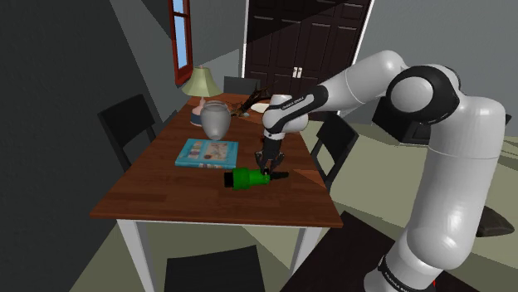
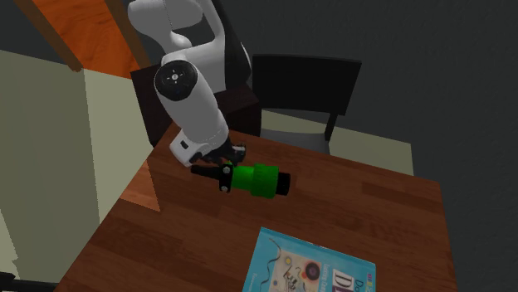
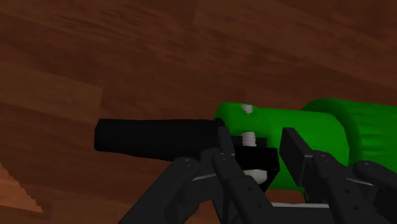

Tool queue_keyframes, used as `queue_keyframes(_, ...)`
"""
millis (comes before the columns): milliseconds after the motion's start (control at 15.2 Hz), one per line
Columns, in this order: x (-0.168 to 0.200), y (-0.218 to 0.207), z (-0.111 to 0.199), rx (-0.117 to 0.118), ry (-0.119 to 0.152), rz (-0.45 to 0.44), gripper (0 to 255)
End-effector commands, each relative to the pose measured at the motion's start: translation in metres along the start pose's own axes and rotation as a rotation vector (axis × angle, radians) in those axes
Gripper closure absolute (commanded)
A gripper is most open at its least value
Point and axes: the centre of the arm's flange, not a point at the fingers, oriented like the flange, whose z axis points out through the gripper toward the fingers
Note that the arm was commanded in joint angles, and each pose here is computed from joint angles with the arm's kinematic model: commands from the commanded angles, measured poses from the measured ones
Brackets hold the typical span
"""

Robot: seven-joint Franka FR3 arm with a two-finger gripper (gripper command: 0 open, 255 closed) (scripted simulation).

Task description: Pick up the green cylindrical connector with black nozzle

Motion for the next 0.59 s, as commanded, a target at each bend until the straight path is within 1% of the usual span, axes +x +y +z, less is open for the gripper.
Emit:
queue_keyframes(0, -0.002, -0.001, -0.011, 0.0, 0.0, 0.0, 255)
queue_keyframes(396, -0.006, -0.004, -0.042, 0.0, 0.0, 0.0, 255)
queue_keyframes(528, -0.006, -0.005, -0.043, 0.0, 0.0, 0.0, 255)
